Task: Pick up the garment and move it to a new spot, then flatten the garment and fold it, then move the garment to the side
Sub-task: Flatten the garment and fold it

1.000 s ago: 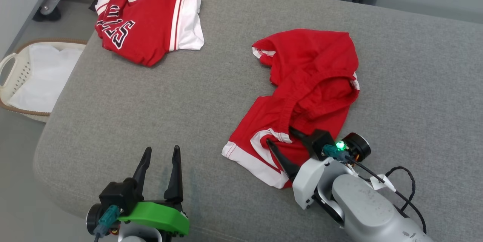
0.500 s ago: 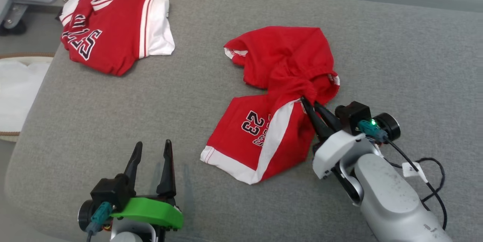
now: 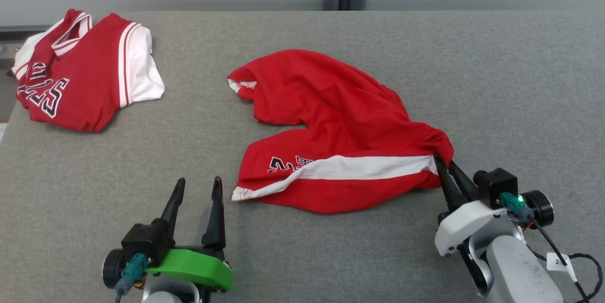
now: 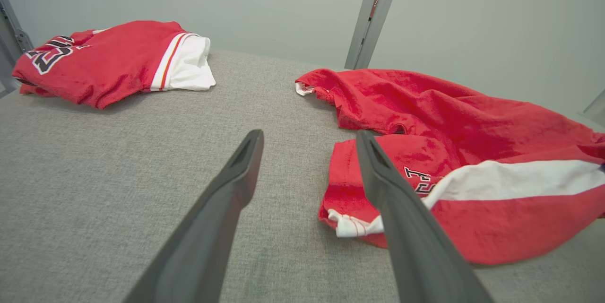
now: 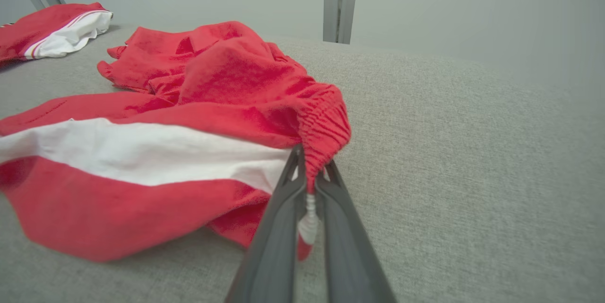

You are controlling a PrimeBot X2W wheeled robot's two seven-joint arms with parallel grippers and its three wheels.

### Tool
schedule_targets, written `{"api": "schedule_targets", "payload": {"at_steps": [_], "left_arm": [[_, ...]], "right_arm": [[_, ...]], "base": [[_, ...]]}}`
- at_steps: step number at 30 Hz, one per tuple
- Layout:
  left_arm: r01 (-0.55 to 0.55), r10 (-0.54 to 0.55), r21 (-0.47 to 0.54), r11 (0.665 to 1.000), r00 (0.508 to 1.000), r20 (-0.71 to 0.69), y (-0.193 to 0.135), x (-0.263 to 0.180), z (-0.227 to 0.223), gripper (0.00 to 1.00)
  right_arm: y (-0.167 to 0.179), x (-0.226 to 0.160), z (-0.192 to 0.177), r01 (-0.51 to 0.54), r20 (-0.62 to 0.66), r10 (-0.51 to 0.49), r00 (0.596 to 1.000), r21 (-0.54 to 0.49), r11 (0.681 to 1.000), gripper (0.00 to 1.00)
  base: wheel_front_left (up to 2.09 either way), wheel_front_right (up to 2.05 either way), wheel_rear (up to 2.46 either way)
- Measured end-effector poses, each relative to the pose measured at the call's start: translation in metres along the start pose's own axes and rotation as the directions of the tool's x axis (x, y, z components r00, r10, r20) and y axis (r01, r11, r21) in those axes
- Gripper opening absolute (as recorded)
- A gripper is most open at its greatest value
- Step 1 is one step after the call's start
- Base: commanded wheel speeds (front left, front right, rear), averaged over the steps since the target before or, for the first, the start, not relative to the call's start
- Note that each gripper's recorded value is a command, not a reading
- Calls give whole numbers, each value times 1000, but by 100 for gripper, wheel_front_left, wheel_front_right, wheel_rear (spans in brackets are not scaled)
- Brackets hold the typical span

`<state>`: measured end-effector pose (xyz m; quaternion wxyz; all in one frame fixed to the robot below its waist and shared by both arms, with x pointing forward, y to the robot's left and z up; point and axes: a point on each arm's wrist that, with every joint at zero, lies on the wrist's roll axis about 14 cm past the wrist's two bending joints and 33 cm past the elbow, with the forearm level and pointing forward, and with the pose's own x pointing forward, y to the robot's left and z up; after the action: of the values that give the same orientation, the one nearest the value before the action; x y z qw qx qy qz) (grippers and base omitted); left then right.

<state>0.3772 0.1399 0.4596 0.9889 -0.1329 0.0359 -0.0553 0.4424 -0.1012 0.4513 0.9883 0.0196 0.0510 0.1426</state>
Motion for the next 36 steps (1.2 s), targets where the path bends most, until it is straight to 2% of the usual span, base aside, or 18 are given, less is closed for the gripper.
{"api": "schedule_targets", "payload": {"at_steps": [2, 6, 7, 8, 14, 22, 30, 36], "left_arm": [[20, -20, 0, 1000, 1000, -2, -6, 2, -1, 100], [47, -47, 1, 999, 999, -3, -14, 4, -1, 100], [51, -51, 1, 999, 999, -2, -15, 4, -1, 100], [55, -55, 1, 999, 999, 0, -16, 4, 0, 100], [76, -76, 9, 997, 997, 15, -23, 4, 5, 100], [104, -105, 17, 994, 994, 44, -33, 1, 15, 100], [129, -131, 27, 991, 988, 85, -41, -1, 29, 100], [123, -124, 25, 992, 988, 86, -39, -6, 28, 100]], "right_arm": [[-9, -7, -2, 27, -6, -27, 1000, -6, 1000, 0], [-20, -21, -8, 67, -22, -67, 998, -7, 998, 47], [-23, -25, -10, 76, -25, -77, 997, -6, 997, 98], [-25, -27, -11, 85, -27, -85, 996, -4, 996, 100], [-40, -45, -6, 143, -8, -143, 990, 5, 990, 100], [-56, -58, 31, 196, 109, -195, 975, -2, 981, 100], [-57, -67, 65, 203, 214, -202, 956, 17, 979, 100], [-50, -69, 68, 185, 227, -188, 956, 35, 982, 100]], "base": [[0, 0, 0], [0, 0, 0], [0, 0, 0], [0, 0, 0], [0, 0, 0], [0, 0, 0], [0, 0, 0], [0, 0, 0]]}}
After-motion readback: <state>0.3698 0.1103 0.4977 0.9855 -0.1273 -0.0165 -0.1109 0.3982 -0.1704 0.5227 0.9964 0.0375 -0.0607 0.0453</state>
